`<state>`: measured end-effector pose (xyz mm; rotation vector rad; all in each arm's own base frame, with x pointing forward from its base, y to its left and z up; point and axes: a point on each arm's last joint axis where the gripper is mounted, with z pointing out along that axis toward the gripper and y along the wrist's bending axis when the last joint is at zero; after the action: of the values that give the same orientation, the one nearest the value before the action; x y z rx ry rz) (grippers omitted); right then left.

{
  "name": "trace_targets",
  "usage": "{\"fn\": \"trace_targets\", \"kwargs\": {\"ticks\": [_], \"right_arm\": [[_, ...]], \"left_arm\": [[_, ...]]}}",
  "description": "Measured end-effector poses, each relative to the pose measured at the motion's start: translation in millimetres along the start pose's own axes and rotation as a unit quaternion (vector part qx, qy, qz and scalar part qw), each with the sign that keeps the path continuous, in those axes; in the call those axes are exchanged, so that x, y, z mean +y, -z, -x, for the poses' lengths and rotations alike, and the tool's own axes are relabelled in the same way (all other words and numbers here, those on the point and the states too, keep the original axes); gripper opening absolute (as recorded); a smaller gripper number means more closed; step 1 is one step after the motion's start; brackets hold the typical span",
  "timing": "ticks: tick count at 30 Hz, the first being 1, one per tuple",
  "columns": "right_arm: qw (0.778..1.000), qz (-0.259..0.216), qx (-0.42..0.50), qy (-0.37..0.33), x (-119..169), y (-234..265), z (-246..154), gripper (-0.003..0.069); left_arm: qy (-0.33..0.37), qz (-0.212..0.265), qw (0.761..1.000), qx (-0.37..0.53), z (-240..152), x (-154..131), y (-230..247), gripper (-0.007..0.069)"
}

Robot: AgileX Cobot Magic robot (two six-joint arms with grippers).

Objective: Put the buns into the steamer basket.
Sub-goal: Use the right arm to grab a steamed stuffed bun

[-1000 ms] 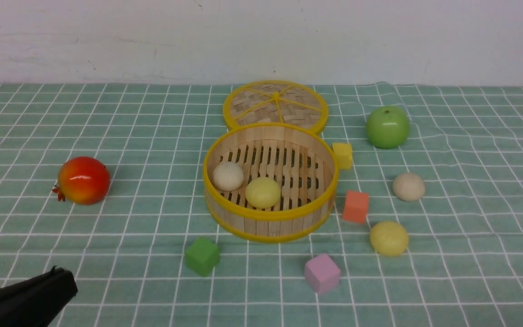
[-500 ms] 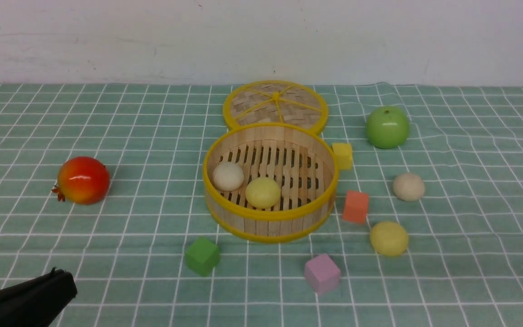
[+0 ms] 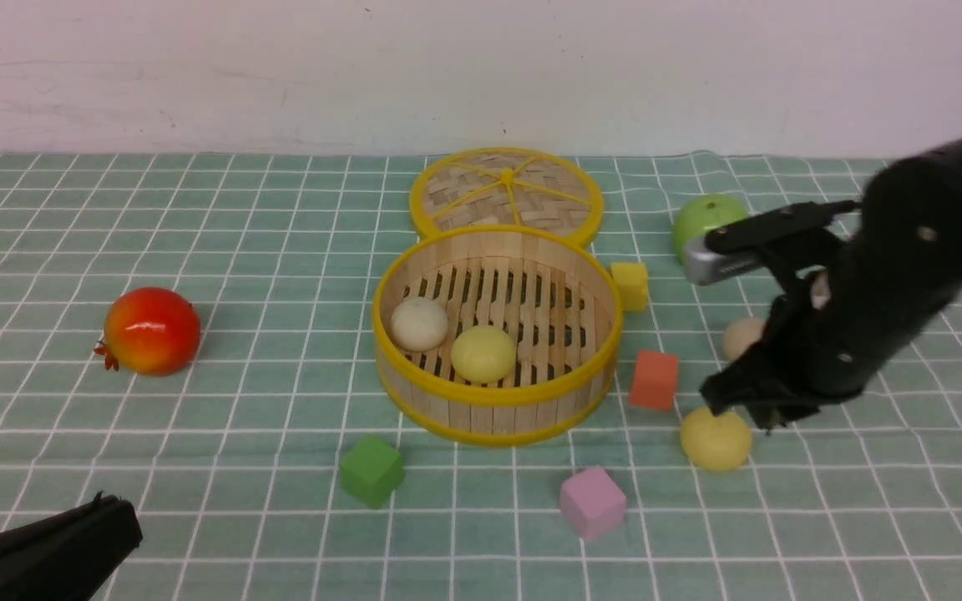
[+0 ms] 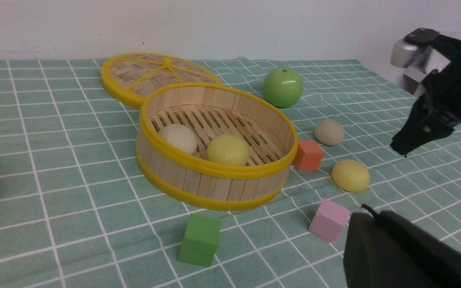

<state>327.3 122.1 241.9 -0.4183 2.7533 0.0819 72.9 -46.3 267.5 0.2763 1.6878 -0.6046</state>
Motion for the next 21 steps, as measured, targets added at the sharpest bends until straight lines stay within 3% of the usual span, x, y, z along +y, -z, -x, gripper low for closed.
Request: {"fn": "trace_targets", "kwargs": {"ticks": [9, 16, 21], "right_arm": [[1.000, 0.000, 0.020, 0.000, 2, -42, 17, 0.0295], [1.000, 0.000, -0.005, -0.001, 1, -53, 23, 0.0295], [1.000, -0.006, 0.003, -0.010, -9, -62, 22, 0.0250]], "left_arm": [[0.000, 0.000, 1.000, 0.000, 0, 0, 0, -0.0013], [0.000, 0.000, 1.000, 0.000, 0, 0, 0, -0.0009], [0.000, 0.000, 1.000, 0.001, 0, 0, 0, -0.0003]]}}
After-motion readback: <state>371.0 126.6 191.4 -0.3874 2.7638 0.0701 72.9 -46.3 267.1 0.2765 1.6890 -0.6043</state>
